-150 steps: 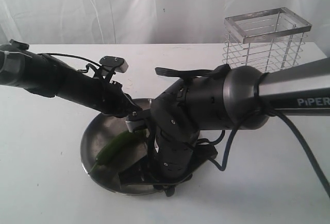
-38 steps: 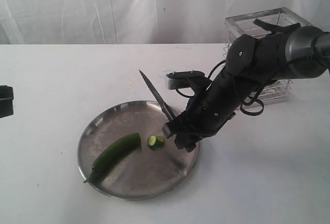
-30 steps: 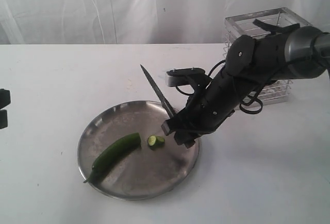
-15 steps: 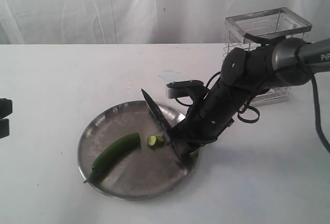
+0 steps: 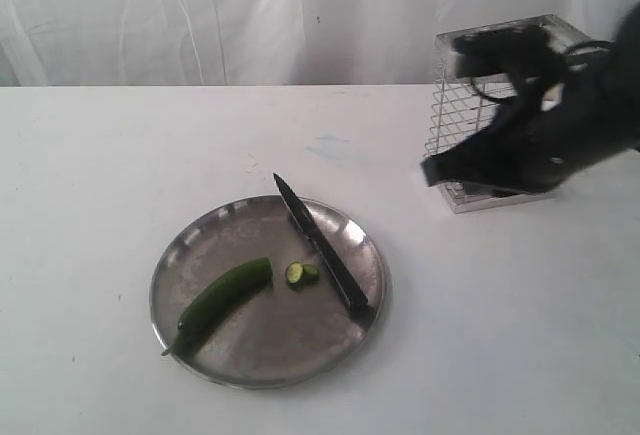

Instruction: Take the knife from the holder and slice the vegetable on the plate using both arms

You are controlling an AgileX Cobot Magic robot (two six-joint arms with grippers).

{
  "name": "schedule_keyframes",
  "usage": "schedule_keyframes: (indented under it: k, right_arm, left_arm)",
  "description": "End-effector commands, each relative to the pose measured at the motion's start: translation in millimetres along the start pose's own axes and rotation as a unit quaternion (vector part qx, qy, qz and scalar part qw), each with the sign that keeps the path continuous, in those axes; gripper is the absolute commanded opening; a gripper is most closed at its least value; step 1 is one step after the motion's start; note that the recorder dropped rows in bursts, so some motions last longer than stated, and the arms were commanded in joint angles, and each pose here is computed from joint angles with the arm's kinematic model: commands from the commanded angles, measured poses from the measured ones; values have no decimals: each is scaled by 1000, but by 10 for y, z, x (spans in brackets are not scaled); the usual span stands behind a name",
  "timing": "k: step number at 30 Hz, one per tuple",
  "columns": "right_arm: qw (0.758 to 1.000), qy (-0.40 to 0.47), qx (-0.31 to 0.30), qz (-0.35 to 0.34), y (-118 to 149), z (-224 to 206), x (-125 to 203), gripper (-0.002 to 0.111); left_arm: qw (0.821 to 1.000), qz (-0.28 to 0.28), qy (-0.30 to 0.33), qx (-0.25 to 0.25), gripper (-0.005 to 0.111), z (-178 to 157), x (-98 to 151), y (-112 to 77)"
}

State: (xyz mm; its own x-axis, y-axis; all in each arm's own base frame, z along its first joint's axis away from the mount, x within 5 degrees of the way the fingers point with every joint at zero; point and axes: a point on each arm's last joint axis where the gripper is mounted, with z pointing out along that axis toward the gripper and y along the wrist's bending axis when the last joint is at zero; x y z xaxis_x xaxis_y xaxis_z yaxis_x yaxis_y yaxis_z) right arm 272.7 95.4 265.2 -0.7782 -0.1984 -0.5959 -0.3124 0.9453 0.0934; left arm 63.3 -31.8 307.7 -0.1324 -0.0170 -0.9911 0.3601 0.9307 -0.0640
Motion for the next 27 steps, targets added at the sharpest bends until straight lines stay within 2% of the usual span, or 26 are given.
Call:
schedule_keyframes:
  k: [1,4,7,9,13,15,18,21,24,27]
  right_arm:
    - [991,-95,38,90,-237,-350,420,0]
    - [977,-185,38,96,-220,-609,769,0]
    - [955,-280,34,88,-188,-856,1151,0]
    - [935,-344,30,82,-168,-1004,1345,0]
    - [896,-438,20,71,-125,-1252,1684,0]
    - [877,-477,14,65,-103,-1366,1818,0]
    - [854,-519,22,36,-79,-1512,1960,0]
    - [868,-487,83,-43,-104,-1478,1985,0]
    - [884,-427,153,-110,-171,-1408,2044,0]
    - [883,-438,144,-94,-166,-1420,2034,0]
  left_arm:
    - [999,25,-19,28,0,-233,59,-118]
    - [999,39,-28,7,0,-345,96,-115]
    - [997,23,-37,-66,0,-400,156,0]
    - [992,13,-9,-129,0,-409,250,103]
    - [966,9,124,-229,0,-443,561,283]
    - [958,-16,111,-263,0,-483,560,331]
    - [955,-22,107,-275,0,-546,534,330]
    - [959,-30,92,-266,0,-560,478,316]
    - [979,-59,23,-193,0,-473,396,244]
    - [988,-13,-5,-156,0,-393,416,235]
